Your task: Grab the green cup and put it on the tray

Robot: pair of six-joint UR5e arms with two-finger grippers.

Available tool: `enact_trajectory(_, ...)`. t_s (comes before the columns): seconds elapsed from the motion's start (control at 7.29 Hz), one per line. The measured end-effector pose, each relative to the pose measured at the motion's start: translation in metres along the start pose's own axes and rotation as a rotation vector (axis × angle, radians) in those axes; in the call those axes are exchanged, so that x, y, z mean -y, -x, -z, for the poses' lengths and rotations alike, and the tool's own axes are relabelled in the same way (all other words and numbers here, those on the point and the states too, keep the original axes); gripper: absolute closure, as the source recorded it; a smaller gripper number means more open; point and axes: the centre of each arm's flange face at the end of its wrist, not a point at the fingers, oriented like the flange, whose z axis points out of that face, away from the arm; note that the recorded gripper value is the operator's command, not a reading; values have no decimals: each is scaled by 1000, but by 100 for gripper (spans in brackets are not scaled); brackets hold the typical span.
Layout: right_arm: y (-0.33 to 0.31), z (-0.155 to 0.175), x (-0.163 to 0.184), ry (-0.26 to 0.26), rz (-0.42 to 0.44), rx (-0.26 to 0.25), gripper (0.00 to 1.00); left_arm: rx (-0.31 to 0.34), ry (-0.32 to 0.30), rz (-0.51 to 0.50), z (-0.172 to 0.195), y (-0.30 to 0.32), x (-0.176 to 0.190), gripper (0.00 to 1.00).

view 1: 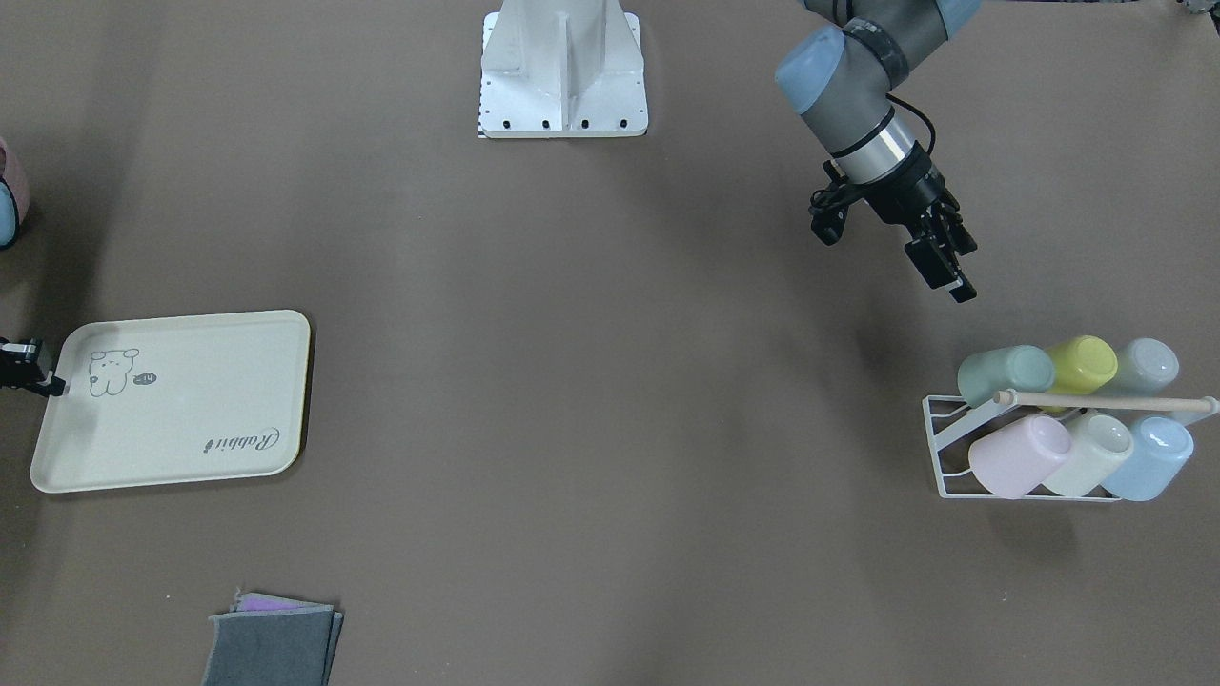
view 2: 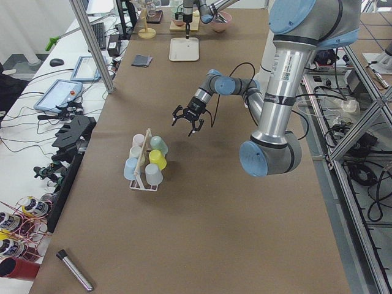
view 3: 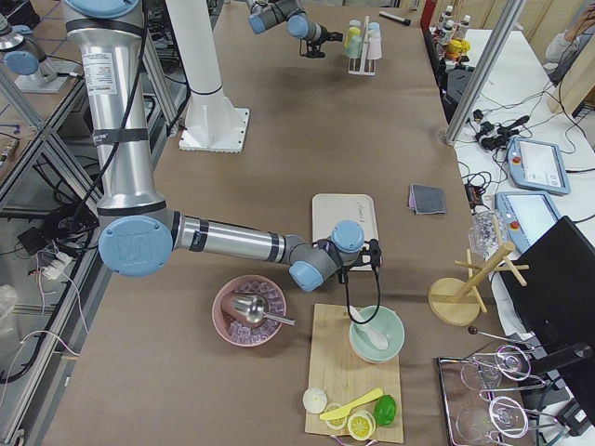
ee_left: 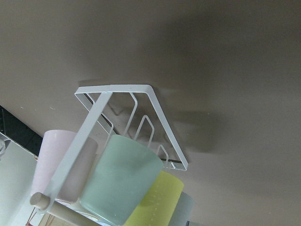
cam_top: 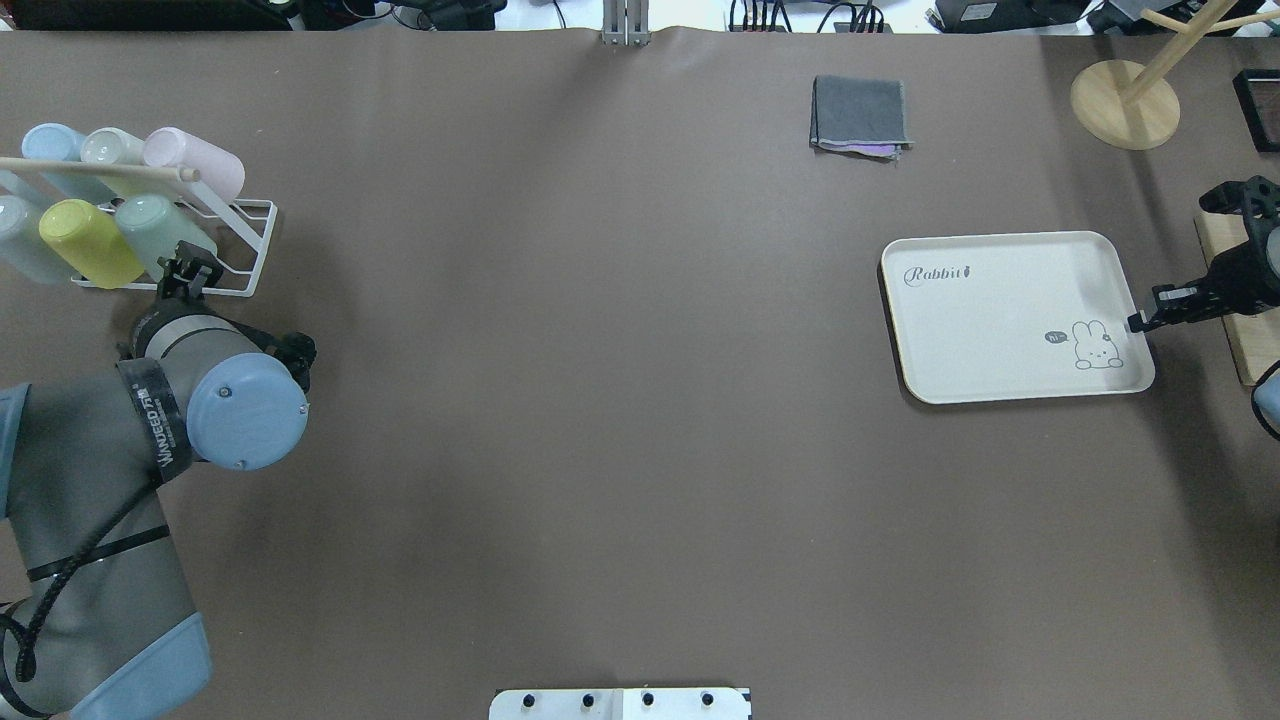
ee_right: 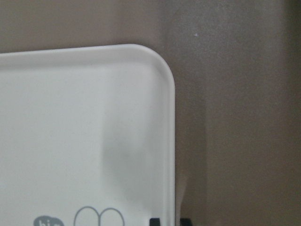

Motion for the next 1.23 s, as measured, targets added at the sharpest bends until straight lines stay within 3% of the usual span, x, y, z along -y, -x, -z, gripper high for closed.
enact_trajectory(0.55, 4, 1, 3, -2, 15, 3, 100, 73, 136, -150, -21, -17, 27, 2)
enact_trajectory(0.82, 14, 2, 13, -8, 22, 8, 100, 157, 190, -231, -20, -18, 37, 2)
enact_trajectory(1.23, 58, 3, 52, 0, 17, 8, 100, 234, 245, -284, -26, -27, 52, 2)
